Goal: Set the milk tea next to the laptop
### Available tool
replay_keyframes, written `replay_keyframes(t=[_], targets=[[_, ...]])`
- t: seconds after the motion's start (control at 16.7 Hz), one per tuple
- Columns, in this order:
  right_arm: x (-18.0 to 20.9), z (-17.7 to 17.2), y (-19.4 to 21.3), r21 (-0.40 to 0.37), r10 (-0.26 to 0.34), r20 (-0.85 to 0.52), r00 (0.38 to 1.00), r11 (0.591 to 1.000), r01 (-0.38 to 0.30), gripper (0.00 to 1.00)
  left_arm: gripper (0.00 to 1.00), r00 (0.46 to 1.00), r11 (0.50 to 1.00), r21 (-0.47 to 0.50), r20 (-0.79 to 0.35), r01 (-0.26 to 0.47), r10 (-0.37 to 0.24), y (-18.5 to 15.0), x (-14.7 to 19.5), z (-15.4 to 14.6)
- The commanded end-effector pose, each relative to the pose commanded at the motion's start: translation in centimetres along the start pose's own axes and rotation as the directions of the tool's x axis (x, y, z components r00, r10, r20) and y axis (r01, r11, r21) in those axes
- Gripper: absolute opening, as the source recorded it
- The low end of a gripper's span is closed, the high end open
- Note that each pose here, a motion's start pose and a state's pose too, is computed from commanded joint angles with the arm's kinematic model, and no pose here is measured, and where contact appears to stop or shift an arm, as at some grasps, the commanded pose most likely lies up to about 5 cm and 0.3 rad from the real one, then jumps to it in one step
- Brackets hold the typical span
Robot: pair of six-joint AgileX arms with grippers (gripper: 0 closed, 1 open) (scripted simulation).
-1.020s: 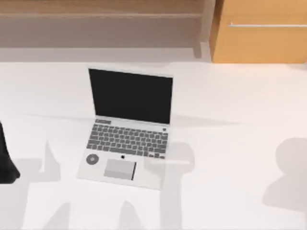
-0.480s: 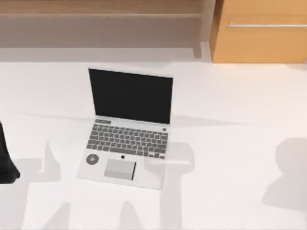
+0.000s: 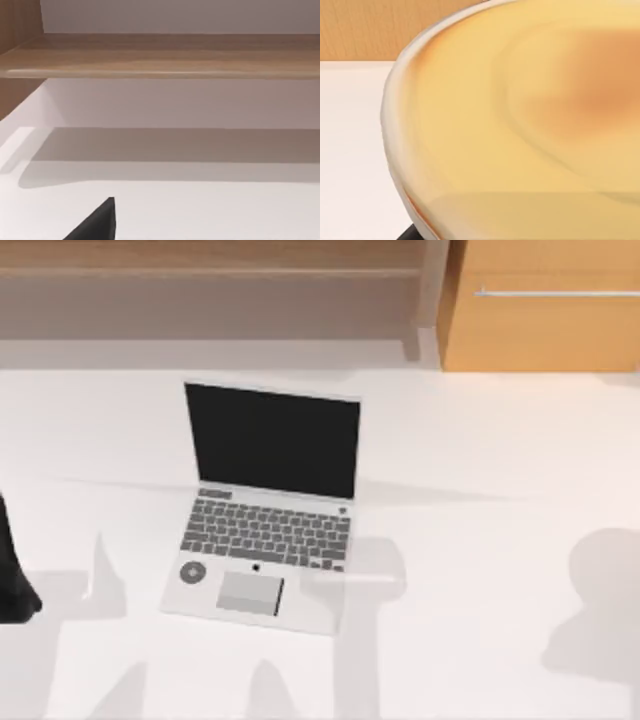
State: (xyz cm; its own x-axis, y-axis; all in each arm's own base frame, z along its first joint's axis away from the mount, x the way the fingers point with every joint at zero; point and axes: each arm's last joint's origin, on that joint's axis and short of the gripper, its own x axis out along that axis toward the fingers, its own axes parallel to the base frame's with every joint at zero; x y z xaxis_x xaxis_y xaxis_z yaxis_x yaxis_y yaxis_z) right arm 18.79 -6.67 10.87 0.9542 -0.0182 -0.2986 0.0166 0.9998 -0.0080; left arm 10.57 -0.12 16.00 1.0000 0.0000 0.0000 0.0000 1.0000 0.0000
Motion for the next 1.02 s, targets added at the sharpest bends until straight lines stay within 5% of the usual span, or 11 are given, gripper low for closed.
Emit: replay_keyframes(t=[0.6, 1.02], targets=[[0.9, 2.3, 0.6, -0.036, -0.006, 0.074, 0.997, 0.999, 0.009, 0.0, 1.0, 1.0, 1.0, 0.0, 0.0, 0.0, 0.0, 0.0, 0.0, 0.0], [5.3, 8.6, 8.6, -0.061, 0.031, 0.185, 0.982, 0.998, -0.02, 0.0, 1.0, 1.0, 1.0, 0.0, 0.0, 0.0, 0.0, 0.0, 0.0, 0.0]])
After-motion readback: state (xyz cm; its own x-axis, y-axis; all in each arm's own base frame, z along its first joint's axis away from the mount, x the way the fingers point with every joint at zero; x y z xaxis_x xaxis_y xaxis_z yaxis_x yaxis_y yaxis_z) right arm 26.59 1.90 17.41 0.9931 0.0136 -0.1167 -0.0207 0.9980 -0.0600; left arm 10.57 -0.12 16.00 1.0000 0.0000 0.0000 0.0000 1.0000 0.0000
